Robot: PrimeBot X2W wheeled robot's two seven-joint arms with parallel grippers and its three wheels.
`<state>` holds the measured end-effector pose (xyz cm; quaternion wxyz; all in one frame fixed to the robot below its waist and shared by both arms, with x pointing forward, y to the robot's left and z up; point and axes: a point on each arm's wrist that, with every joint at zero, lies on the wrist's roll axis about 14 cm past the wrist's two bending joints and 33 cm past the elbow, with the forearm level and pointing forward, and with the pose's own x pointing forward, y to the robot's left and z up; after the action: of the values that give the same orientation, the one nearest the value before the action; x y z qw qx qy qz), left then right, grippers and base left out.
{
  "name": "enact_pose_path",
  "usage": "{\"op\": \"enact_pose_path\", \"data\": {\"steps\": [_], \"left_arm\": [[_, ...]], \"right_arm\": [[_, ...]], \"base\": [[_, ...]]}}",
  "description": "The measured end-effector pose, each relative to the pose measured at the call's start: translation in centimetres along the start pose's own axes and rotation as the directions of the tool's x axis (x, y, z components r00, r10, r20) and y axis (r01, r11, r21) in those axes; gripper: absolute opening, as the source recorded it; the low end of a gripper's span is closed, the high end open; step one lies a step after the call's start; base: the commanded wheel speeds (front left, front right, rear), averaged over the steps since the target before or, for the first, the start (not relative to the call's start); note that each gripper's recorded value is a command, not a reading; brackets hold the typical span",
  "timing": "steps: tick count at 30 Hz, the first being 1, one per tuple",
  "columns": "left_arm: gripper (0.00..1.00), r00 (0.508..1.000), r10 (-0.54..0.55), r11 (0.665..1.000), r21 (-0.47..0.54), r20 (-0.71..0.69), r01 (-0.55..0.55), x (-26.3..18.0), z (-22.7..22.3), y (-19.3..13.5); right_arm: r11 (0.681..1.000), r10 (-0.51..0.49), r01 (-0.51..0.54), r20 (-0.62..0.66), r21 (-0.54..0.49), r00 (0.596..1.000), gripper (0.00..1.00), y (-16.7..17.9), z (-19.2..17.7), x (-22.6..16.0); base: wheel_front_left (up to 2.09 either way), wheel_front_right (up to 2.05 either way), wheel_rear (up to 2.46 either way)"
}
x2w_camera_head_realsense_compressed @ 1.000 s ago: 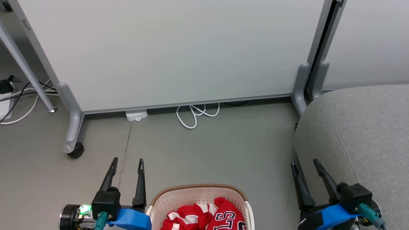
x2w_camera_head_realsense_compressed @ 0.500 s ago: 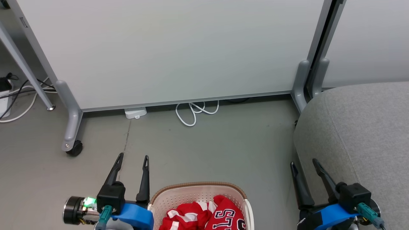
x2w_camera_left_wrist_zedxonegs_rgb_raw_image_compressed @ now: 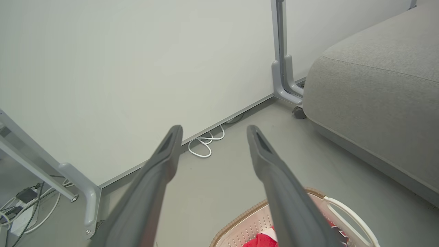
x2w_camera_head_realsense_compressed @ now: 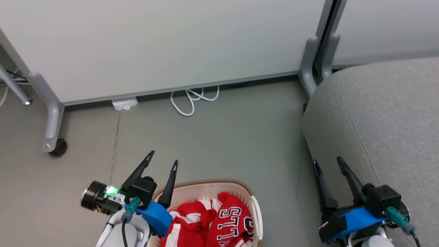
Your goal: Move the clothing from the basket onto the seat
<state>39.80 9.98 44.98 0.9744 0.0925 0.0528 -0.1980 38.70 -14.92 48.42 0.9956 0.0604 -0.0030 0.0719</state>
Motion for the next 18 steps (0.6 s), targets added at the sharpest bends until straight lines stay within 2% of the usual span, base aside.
{"op": "enact_pose_path", "data": {"steps": [9,13,18], "left_arm": [[1.0,0.966,-0.204,0.974,0.07,-0.16,0.217,3.2,-4.9,-3.6],[1.0,0.921,-0.303,0.94,0.08,-0.243,0.331,3.8,-7.7,-5.7],[1.0,0.853,-0.387,0.892,0.093,-0.351,0.443,4.3,-11.4,-6.7]], "right_arm": [[0.999,-0.041,0.041,-0.031,-0.004,0.999,1.0,-1.8,-1.3,1.9],[0.999,-0.054,0.053,-0.044,-0.009,0.998,1.0,-2.5,-2.0,2.9],[0.998,-0.064,0.063,-0.066,-0.019,0.996,1.0,-3.3,-3.2,4.3]], "base": [[0.0,0.0,0.0],[0.0,0.0,0.0],[0.0,0.0,0.0]]}}
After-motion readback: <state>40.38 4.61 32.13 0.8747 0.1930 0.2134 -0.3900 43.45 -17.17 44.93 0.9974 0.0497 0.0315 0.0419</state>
